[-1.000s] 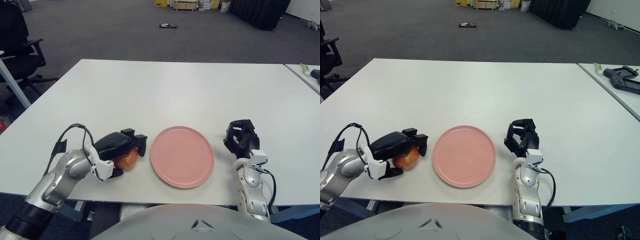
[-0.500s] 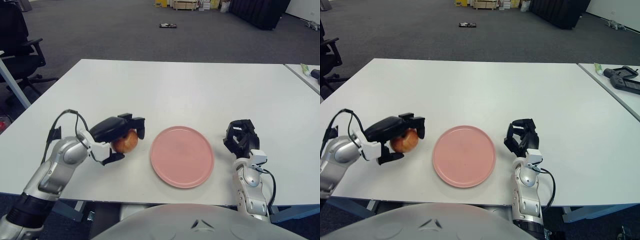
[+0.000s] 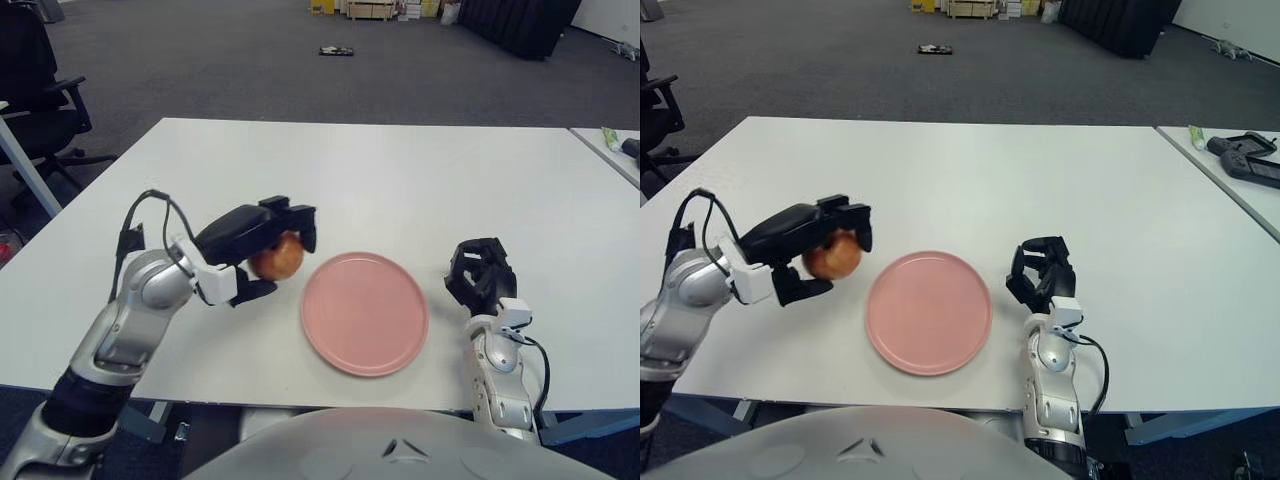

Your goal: Put the apple into the plate.

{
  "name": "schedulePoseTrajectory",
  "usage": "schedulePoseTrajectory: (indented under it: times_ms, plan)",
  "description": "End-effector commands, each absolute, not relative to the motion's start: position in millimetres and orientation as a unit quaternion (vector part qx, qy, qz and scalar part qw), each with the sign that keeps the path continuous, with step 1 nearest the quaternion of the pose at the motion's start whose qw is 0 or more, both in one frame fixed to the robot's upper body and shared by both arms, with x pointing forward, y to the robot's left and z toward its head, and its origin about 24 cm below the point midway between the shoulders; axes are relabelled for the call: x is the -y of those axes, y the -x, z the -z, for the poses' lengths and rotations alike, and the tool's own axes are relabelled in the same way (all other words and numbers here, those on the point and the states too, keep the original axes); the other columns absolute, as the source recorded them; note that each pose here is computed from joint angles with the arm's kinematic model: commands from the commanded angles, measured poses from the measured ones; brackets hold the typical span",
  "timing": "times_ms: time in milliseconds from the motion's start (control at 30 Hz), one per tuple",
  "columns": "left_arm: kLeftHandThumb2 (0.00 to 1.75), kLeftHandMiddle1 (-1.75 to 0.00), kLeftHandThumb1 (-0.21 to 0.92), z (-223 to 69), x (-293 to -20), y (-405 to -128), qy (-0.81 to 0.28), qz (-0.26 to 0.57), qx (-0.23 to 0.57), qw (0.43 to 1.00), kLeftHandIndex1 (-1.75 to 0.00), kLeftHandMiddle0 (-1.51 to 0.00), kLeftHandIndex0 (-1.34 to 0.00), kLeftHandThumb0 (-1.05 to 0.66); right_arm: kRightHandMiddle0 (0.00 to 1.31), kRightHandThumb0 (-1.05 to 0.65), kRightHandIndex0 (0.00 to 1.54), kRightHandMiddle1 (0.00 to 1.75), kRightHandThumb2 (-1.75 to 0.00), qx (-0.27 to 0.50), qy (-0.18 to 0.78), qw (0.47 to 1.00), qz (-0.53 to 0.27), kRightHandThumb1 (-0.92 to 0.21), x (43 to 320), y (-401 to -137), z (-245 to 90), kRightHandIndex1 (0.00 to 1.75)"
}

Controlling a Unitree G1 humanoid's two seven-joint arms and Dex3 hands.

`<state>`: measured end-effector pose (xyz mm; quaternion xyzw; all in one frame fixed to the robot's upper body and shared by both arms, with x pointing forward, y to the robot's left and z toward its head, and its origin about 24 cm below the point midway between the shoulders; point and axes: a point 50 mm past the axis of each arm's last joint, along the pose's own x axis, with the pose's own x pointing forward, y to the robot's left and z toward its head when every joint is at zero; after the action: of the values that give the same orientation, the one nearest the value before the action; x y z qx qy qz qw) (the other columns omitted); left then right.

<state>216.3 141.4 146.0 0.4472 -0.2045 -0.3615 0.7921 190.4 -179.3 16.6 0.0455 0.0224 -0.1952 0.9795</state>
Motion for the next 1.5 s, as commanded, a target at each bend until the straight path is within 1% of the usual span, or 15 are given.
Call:
schedulePoseTrajectory:
  times_ms: [0, 100, 233, 433, 533, 733, 867, 1033, 1333, 1467]
  plan:
    - [1.65, -1.66, 0.01, -152.7, -131.0, -217.3, -0.439, 0.370, 0.238, 0.783, -1.75, -0.87, -0.61, 0.00, 0.36, -0.39, 0.62, 1.75, -0.90, -0.016, -0.051, 0.979, 0.195, -0.65, 176.9, -194.6, -17.7, 1.75]
    - [1.66, -1.68, 0.00, -152.1, -122.6, -216.9, -0.427, 0.381, 0.255, 0.780, -1.75, -0.87, -0.62, 0.00, 0.36, -0.39, 0.63, 1.75, -0.91, -0.016, -0.050, 0.979, 0.195, -0.65, 176.7, -194.8, -17.4, 1.75]
    - [1.66, -1.68, 0.00, -145.6, -101.6, -214.8, -0.396, 0.432, 0.269, 0.764, -1.75, -0.87, -0.62, 0.00, 0.37, -0.39, 0.62, 1.75, -0.92, -0.013, -0.052, 0.979, 0.197, -0.64, 176.3, -194.8, -17.3, 1.75]
    - [1.67, -1.68, -0.01, -139.5, -88.8, -210.8, -0.375, 0.482, 0.271, 0.744, -1.75, -0.87, -0.62, 0.00, 0.37, -0.39, 0.62, 1.75, -0.92, -0.013, -0.050, 0.978, 0.201, -0.63, 176.6, -194.8, -16.8, 1.75]
    - [1.66, -1.68, 0.00, -135.6, -84.0, -209.8, -0.375, 0.511, 0.267, 0.726, -1.75, -0.87, -0.62, 0.00, 0.37, -0.39, 0.61, 1.75, -0.92, -0.012, -0.051, 0.978, 0.203, -0.63, 176.7, -194.6, -16.8, 1.75]
    - [1.64, -1.69, 0.03, -126.8, -68.5, -210.2, -0.405, 0.569, 0.288, 0.655, -1.75, -0.85, -0.60, 0.00, 0.37, -0.39, 0.60, 1.75, -0.92, -0.011, -0.057, 0.977, 0.206, -0.63, 176.7, -194.0, -17.7, 1.75]
    - [1.63, -1.69, 0.03, -119.9, -61.2, -209.3, -0.409, 0.584, 0.302, 0.633, -1.75, -0.85, -0.59, 0.00, 0.37, -0.39, 0.61, 1.75, -0.92, -0.011, -0.057, 0.976, 0.209, -0.63, 177.5, -193.5, -17.6, 1.75]
    - [1.62, -1.73, 0.06, -98.9, -50.1, -202.8, -0.419, 0.588, 0.316, 0.616, -1.75, -0.82, -0.57, 0.00, 0.37, -0.39, 0.62, 1.75, -0.92, -0.007, -0.057, 0.976, 0.209, -0.63, 178.2, -193.2, -18.2, 1.75]
    - [1.73, -1.75, -0.04, -73.8, -45.8, -198.4, -0.434, 0.595, 0.324, 0.594, -1.74, -0.89, -0.63, 0.00, 0.38, -0.39, 0.62, 1.75, -0.93, -0.001, -0.054, 0.976, 0.210, -0.62, 178.6, -193.0, -20.3, 1.75]
    - [1.74, -1.75, -0.06, -64.7, -45.6, -198.6, -0.444, 0.590, 0.340, 0.582, -1.73, -0.91, -0.65, -0.01, 0.38, -0.39, 0.63, 1.75, -0.94, -0.003, -0.054, 0.976, 0.209, -0.62, 179.3, -192.9, -20.5, 1.75]
